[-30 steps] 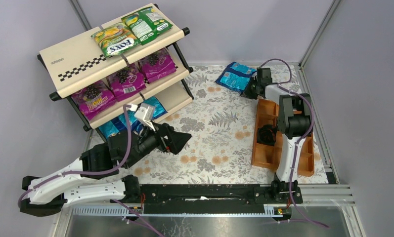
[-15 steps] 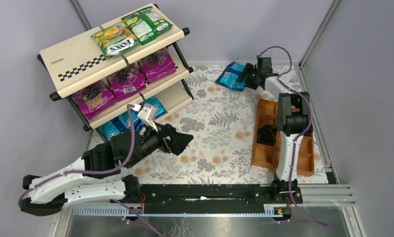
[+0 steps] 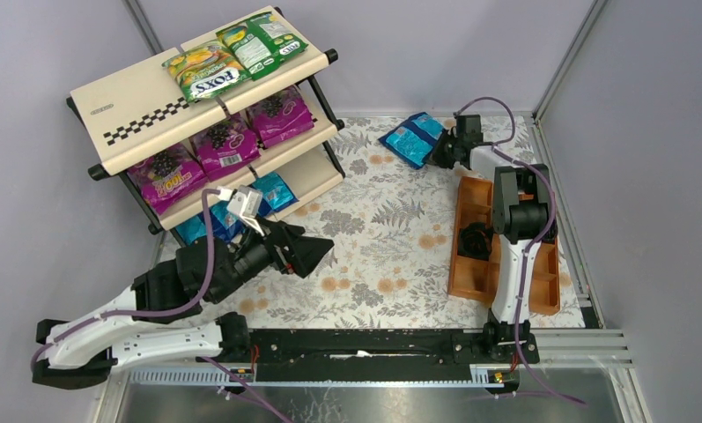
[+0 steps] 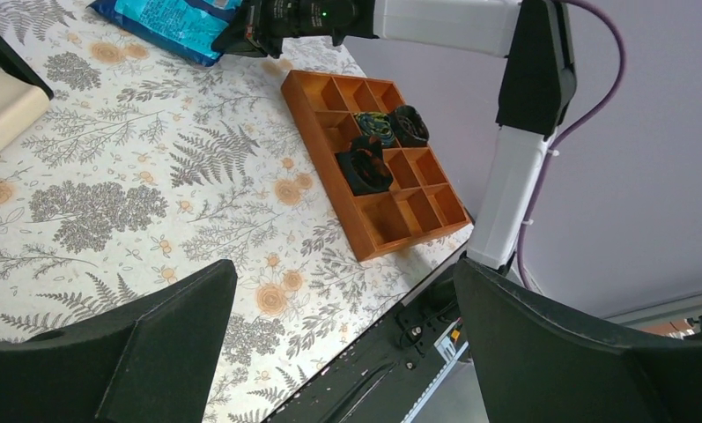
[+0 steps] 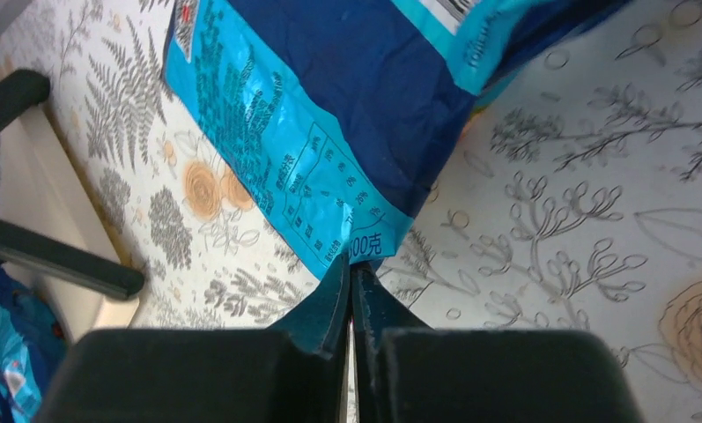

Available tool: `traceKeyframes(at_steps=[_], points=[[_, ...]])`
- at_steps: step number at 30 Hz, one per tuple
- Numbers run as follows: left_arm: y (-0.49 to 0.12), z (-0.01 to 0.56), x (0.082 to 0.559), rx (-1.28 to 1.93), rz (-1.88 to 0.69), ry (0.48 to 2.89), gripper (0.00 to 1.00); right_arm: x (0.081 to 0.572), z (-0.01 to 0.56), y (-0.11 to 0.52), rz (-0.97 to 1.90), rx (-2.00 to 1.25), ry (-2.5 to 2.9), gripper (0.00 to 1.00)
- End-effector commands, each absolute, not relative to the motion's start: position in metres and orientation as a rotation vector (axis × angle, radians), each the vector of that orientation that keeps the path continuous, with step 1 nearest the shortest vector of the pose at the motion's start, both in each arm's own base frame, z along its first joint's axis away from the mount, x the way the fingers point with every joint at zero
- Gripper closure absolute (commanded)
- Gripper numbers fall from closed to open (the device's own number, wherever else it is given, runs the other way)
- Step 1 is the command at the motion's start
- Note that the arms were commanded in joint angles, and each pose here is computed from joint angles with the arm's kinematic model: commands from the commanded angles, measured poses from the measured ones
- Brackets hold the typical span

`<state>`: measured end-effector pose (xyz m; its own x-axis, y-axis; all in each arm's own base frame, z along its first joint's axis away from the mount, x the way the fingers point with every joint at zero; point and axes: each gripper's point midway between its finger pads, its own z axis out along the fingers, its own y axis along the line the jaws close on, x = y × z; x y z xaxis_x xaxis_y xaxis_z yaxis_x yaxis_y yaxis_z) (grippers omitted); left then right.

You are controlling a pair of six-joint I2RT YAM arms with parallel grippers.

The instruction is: Place and organize the candy bags onto the shelf

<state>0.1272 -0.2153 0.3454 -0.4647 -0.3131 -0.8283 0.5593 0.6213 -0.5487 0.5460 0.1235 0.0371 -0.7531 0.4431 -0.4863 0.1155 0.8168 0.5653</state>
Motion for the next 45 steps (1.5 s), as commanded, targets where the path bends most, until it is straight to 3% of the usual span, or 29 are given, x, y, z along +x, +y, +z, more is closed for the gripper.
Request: traceKeyframes(at_steps=[1,9,19,23,25,28,32,35,36,43,45], points=[[-0.223,0.345,0.13,0.199,-1.027,1.786,0.01,0.522,0.081,0.151,0.811,0.241,2.346,1.0],[-0.239,0.331,0.134,0.218,-1.014,1.8,0.01,0.443,0.084,0.179,0.84,0.115,2.366,1.0],[-0.274,0.308,0.14,0.29,-0.986,1.853,0.01,0.28,0.048,0.277,1.083,-0.158,2.486,0.99],[-0.287,0.295,0.14,0.303,-0.995,1.874,0.01,0.239,0.044,0.292,1.192,-0.192,2.492,0.95],[-0.292,0.289,0.14,0.31,-1.0,1.888,0.01,0.226,0.048,0.293,1.258,-0.216,2.465,0.87],[-0.297,0.276,0.139,0.328,-0.982,1.925,0.01,0.226,0.063,0.281,1.199,-0.207,2.394,0.6],[-0.303,0.254,0.141,0.351,-0.937,1.979,0.01,0.241,0.08,0.242,0.877,-0.163,2.385,0.32],[-0.307,0.235,0.142,0.373,-0.888,2.027,0.01,0.259,0.101,0.192,0.553,0.004,2.322,0.05],[-0.309,0.227,0.143,0.382,-0.87,2.042,0.01,0.263,0.11,0.175,0.472,0.054,2.285,0.01],[-0.328,0.16,0.156,0.498,-0.631,2.19,0.02,0.262,0.155,0.116,0.321,0.225,2.092,0.0],[-0.333,0.144,0.161,0.542,-0.563,2.202,0.08,0.259,0.159,0.109,0.332,0.257,2.076,0.0]])
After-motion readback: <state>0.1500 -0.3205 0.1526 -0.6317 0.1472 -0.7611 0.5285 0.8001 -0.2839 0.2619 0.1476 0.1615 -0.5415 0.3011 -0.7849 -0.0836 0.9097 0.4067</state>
